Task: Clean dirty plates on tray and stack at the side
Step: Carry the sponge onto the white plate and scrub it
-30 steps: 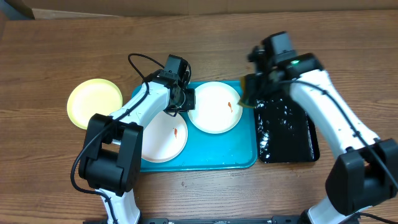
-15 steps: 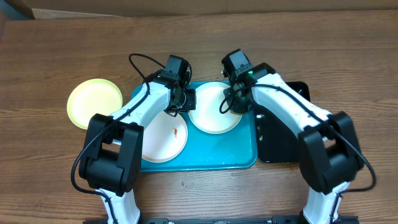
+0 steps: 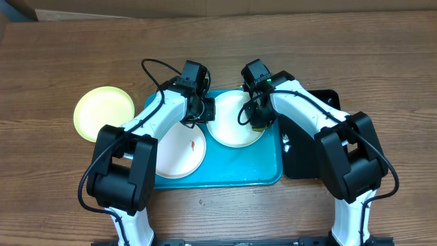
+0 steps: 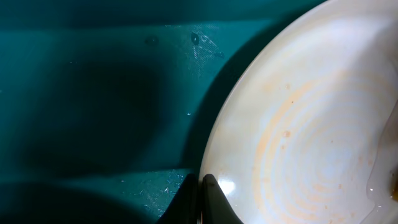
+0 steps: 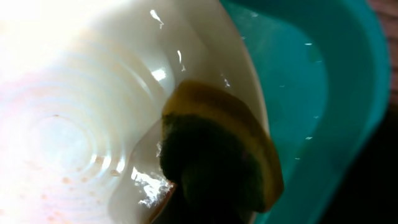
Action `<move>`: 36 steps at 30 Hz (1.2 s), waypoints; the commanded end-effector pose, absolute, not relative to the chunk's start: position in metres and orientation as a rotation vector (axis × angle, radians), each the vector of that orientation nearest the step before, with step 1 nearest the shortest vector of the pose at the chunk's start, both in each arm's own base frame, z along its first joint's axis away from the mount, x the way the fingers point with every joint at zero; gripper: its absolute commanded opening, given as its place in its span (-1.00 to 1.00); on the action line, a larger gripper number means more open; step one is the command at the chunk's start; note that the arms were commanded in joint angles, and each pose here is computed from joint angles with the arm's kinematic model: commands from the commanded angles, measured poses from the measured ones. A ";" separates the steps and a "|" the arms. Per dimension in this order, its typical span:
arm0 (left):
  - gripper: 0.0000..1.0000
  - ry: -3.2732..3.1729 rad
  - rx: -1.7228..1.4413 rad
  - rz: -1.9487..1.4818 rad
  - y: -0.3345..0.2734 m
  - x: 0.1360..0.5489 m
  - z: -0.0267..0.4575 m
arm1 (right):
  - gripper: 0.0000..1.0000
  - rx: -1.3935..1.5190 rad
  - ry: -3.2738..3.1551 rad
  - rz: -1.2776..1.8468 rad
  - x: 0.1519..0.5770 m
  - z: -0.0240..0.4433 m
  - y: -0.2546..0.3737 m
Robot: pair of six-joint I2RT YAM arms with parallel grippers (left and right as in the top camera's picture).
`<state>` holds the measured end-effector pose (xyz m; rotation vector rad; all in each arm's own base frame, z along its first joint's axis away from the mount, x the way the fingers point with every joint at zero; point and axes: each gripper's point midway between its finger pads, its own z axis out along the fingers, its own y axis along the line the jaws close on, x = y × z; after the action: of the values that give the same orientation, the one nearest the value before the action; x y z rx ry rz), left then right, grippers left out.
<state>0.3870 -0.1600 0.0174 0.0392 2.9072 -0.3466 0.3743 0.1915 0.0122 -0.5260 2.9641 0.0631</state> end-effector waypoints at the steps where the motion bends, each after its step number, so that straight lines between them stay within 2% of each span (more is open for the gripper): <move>1: -0.92 2.923 0.040 -0.345 -0.163 0.384 0.013 | -0.91 -0.560 3.024 0.324 0.357 0.001 0.220; 12: -0.91 2.921 0.041 -0.345 -0.163 0.384 0.013 | -0.92 -0.575 2.950 0.832 0.352 0.028 0.268; 20: -0.90 2.921 0.039 -0.344 -0.162 0.384 0.013 | -0.92 -0.471 2.769 1.341 0.378 0.114 0.256; 25: -0.80 2.918 0.039 -0.345 -0.162 0.385 0.014 | -0.92 -0.326 2.888 1.230 0.373 0.127 0.192; 30: -0.77 2.908 0.039 -0.349 -0.163 0.387 0.014 | -0.92 -0.085 3.153 0.829 0.354 0.108 0.106; 31: -0.71 2.902 0.040 -0.351 -0.163 0.389 0.015 | -0.92 -0.002 3.219 0.713 0.348 0.101 0.085; 32: -0.64 2.897 0.041 -0.353 -0.164 0.390 0.015 | -0.92 0.051 3.249 0.643 0.346 0.096 0.075; 36: -0.61 2.876 0.043 -0.361 -0.166 0.394 0.017 | -0.92 0.222 3.318 0.319 0.339 0.077 0.041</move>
<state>0.3936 -0.1622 0.0196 0.0395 2.8778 -0.3574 0.3452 0.0751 0.0836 0.1196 3.2765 0.6979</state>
